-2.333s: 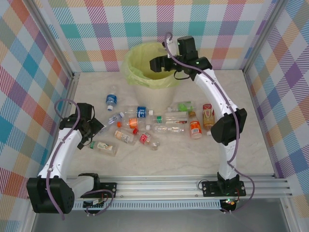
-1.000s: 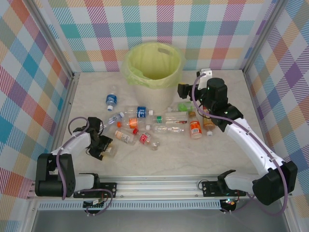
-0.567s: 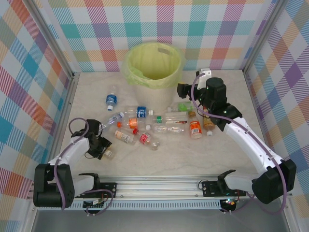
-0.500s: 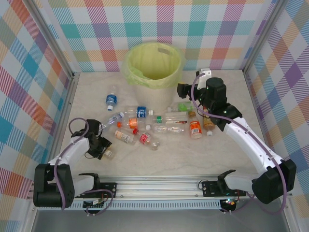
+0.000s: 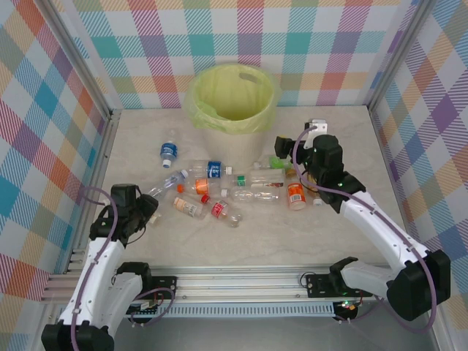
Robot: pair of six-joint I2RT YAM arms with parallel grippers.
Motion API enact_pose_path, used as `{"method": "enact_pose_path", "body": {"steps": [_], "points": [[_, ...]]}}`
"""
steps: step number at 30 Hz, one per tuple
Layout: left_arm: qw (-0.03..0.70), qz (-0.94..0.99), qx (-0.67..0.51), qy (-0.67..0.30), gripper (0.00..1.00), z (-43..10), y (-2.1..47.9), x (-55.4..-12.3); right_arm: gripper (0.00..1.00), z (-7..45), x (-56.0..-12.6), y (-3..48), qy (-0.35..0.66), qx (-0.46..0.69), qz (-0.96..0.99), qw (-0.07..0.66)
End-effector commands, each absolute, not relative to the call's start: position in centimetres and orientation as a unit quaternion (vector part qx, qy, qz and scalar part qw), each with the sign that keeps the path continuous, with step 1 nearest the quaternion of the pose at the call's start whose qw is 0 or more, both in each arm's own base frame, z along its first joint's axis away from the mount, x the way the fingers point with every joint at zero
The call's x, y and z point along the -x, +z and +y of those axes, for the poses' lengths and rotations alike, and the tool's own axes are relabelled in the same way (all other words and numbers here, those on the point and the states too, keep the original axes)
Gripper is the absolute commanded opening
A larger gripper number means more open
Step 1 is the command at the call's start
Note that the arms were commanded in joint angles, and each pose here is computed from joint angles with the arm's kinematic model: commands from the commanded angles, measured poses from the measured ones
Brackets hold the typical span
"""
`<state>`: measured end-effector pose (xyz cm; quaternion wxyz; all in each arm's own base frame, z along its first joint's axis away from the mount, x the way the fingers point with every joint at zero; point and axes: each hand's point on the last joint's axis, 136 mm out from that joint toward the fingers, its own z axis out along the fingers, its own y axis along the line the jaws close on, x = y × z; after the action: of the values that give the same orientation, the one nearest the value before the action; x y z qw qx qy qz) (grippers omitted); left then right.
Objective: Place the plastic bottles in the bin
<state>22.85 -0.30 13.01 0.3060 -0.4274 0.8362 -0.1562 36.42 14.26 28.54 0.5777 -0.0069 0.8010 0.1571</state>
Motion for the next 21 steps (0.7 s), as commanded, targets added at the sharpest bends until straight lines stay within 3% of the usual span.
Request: {"method": "enact_pose_path", "body": {"steps": [1,5,8,15,21], "points": [[0.394,0.798,0.409,-0.2,0.0,-0.3,18.9,-25.1,1.0,13.4,-36.2,29.7,0.167,-0.03,0.782,0.6],[0.502,0.724,0.334,-0.334,0.0,-3.1,27.1,-29.3,1.0,13.2,-36.0,28.8,0.161,-0.035,0.793,0.587],[0.54,0.674,0.27,-0.426,0.0,-6.2,31.7,-32.0,1.0,13.0,-36.1,28.8,0.164,-0.046,0.789,0.59],[0.582,0.699,0.057,-0.413,0.0,-14.6,40.0,-35.6,1.0,13.2,-36.3,29.4,0.181,-0.059,0.78,0.596],[0.586,0.711,-0.009,-0.389,0.0,-18.7,42.0,-39.4,1.0,12.9,-36.0,29.6,0.184,-0.067,0.779,0.595]]}}
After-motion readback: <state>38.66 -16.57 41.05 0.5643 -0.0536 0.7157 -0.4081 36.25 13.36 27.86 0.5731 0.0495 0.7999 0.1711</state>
